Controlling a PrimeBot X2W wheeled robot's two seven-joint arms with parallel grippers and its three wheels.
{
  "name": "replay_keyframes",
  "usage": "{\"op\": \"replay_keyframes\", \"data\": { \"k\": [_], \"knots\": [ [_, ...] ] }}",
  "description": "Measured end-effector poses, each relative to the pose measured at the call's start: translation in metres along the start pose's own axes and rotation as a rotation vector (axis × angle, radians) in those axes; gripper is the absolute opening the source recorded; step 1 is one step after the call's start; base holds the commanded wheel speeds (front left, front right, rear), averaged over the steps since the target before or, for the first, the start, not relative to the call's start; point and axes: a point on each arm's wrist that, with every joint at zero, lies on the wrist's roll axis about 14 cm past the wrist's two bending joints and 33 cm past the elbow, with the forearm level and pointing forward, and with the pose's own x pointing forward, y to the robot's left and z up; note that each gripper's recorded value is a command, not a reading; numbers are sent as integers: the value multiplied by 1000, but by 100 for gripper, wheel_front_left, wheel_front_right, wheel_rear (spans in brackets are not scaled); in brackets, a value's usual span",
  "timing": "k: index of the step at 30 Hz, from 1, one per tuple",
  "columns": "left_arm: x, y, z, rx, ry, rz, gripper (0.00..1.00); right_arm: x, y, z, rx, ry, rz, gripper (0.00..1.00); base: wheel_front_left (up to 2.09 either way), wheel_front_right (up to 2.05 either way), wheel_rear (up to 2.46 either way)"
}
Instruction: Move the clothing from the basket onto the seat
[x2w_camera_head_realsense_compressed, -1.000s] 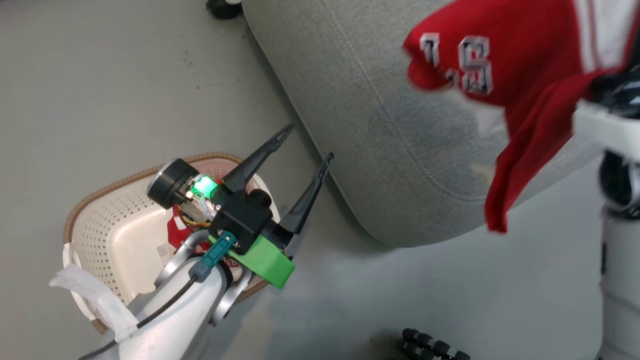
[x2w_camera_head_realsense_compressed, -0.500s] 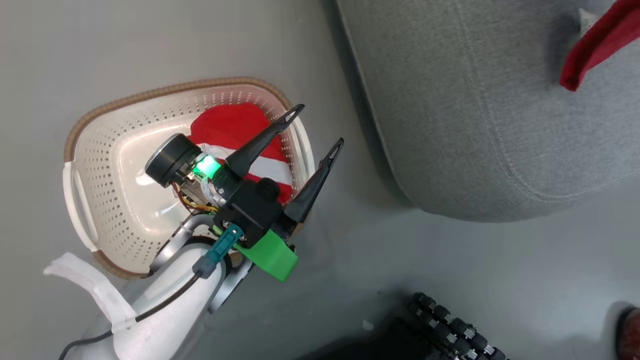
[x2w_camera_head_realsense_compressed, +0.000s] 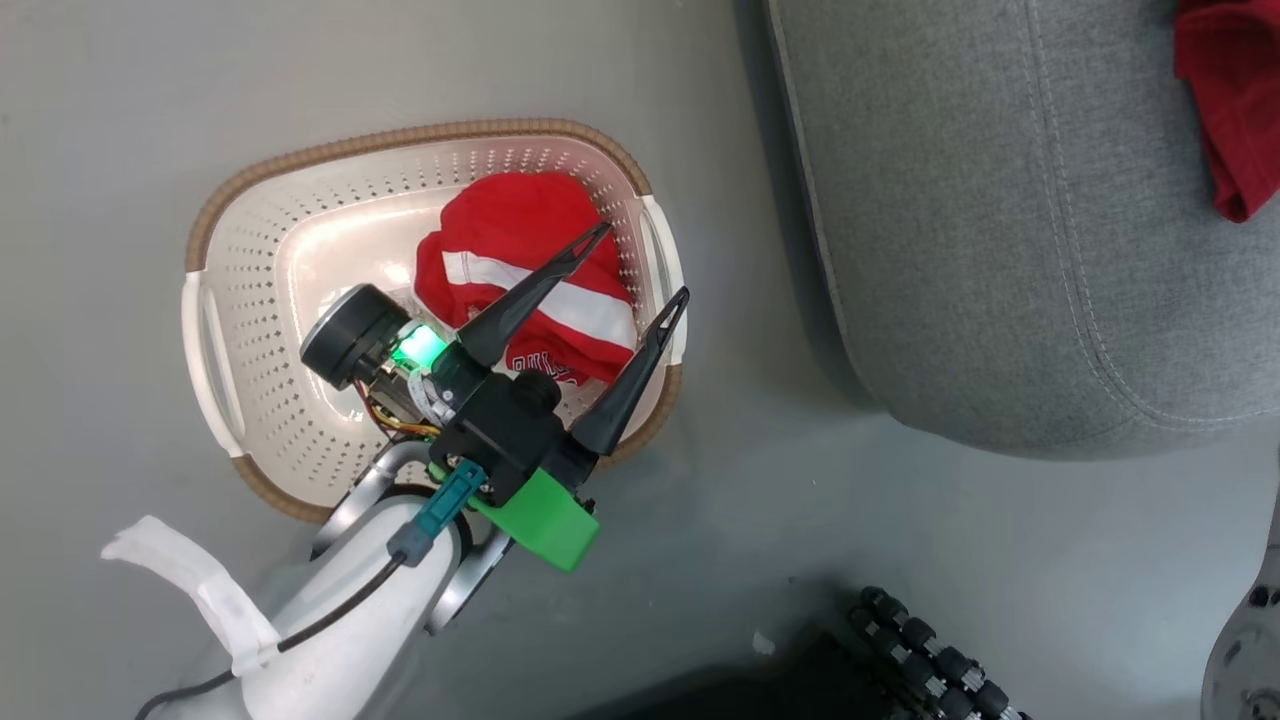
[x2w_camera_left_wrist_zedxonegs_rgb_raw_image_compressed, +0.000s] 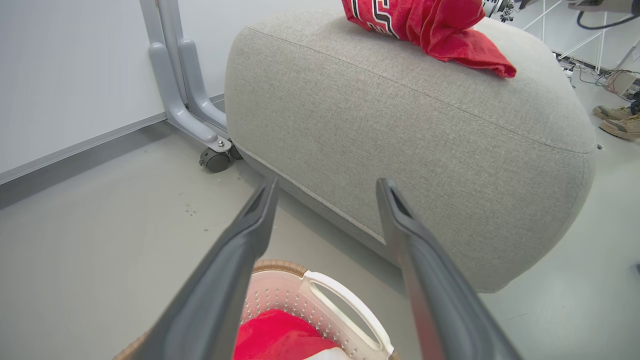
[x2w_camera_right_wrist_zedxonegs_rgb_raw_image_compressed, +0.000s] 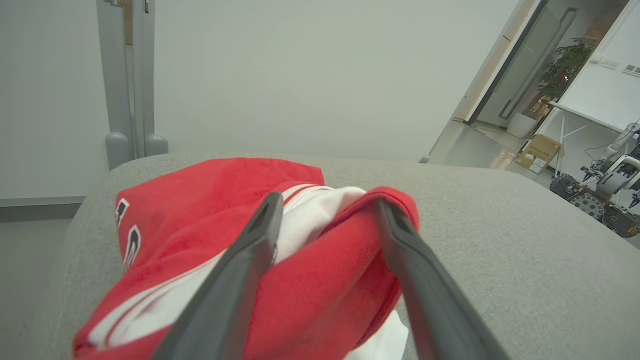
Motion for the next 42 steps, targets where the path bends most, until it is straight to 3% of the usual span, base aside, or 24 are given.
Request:
{"op": "replay_keyframes", "data": {
  "k": [8,19,25,29,34,42],
  "knots": [
    [-8,-5,31,-56,-58,101,100,-48,4,19,39,-17,34,100,0,0,0],
    [-55,13,82,-44,-127,386,100,-116,97,56,215,-44,333,100,0,0,0],
    [-110,25,109,-34,-194,587,100,-163,144,85,310,-79,507,100,0,0,0],
    [-147,28,125,11,-234,688,100,-187,151,113,347,-147,558,100,0,0,0],
    [-190,22,145,49,-303,792,100,-221,148,115,369,-149,579,100,0,0,0],
    [-237,1,160,114,-364,867,100,-262,139,137,427,-216,613,100,0,0,0]
  ]
}}
